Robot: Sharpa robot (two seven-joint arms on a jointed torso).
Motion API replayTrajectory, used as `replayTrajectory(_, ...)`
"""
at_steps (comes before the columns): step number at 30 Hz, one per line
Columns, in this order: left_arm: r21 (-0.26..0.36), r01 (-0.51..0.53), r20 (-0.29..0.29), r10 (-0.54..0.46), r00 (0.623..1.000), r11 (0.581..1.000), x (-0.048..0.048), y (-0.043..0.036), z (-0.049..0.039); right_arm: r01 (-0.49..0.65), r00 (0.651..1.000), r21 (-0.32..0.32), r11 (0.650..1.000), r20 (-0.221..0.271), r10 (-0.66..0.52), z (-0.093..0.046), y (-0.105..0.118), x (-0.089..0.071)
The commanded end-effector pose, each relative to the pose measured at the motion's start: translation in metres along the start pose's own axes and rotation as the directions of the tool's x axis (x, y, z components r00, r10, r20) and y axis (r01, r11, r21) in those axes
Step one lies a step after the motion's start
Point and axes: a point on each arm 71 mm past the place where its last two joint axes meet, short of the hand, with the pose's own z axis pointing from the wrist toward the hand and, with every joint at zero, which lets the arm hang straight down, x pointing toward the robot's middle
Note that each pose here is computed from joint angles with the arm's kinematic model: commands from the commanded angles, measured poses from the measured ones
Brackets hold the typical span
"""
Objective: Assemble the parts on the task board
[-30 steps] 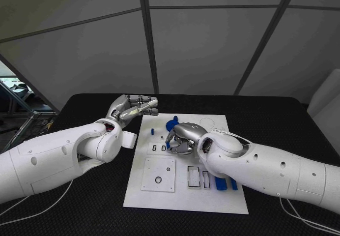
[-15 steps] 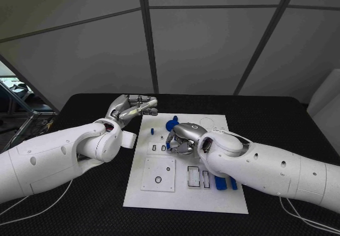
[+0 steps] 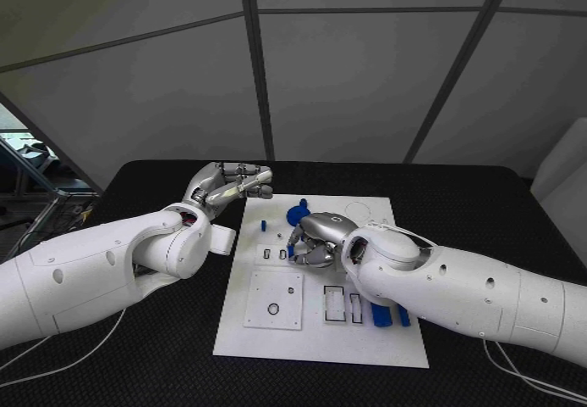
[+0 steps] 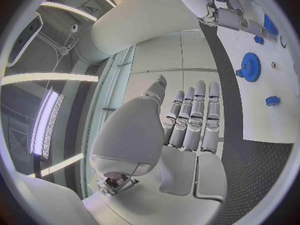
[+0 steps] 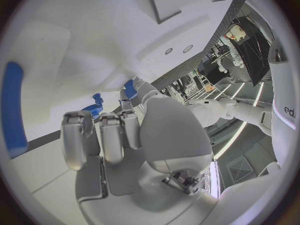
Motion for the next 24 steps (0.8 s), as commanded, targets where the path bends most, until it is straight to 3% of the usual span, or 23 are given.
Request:
replayTrajectory(1,0.001,0.006,-0.01,-0.006,1.0,1.0,0.0009,-0.0012,0.0005,0.014,0.999,0.014,1.0,-0.032,-0.014,-0.0007,-0.002,0.0039)
replayTrajectory(24,-0.004,0.007,-0.014,-0.007,1.0,1.0,0.0011,-0.001,0.0003,0.01,1.0,0.029,1.0,-0.004,-0.01,-0.0012,-0.0036,0.0018)
